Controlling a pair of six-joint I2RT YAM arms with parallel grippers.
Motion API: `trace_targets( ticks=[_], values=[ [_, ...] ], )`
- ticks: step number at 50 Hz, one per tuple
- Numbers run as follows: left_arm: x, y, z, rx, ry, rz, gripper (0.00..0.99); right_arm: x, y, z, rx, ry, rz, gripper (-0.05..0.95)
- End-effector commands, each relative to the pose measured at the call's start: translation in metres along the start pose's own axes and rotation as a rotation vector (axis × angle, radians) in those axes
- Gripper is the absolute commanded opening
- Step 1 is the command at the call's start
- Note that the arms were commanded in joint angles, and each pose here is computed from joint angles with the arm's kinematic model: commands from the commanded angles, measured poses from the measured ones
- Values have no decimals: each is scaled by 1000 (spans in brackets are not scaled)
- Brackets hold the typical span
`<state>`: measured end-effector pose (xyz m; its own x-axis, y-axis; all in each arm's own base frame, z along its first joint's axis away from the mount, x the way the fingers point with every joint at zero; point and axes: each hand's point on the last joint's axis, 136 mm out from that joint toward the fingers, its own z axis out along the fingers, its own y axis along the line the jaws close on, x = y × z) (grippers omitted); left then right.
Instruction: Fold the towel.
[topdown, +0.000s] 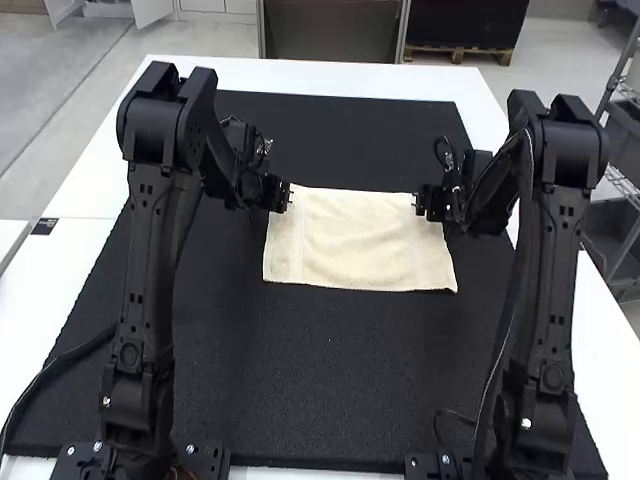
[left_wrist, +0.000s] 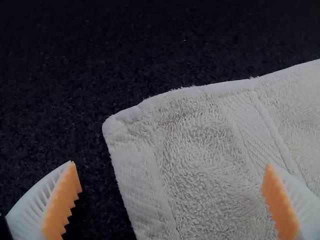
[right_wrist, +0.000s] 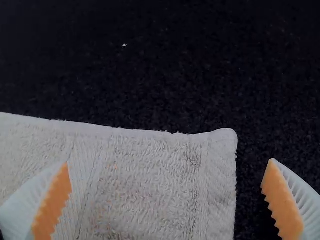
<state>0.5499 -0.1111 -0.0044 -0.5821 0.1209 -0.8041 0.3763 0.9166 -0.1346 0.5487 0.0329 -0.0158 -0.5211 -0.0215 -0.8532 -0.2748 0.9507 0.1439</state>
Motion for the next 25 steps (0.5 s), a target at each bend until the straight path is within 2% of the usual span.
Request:
trace_targets(
  ticks=[1, 8, 11, 14, 16, 20, 25],
  values=[
    [-2, 0, 4, 0, -3, -12, 846, 5, -2, 5, 22, 11, -20, 902],
    [-3, 0, 4, 0, -5, -12, 846, 5, -3, 7, 27, 12, -22, 897],
    [-3, 0, 4, 0, -5, -12, 841, 6, -4, 8, 27, 16, -22, 795],
    [-3, 0, 4, 0, -3, -12, 744, 7, -5, 8, 28, 18, -19, 666],
    [-2, 0, 4, 0, -3, -14, 638, 7, -6, 8, 29, 18, -18, 605],
    [-3, 0, 4, 0, -5, -21, 497, 9, -5, 8, 27, 27, -25, 531],
    [-2, 1, 4, -1, -4, -24, 375, 13, -4, 9, 23, 45, -37, 466]
  ],
)
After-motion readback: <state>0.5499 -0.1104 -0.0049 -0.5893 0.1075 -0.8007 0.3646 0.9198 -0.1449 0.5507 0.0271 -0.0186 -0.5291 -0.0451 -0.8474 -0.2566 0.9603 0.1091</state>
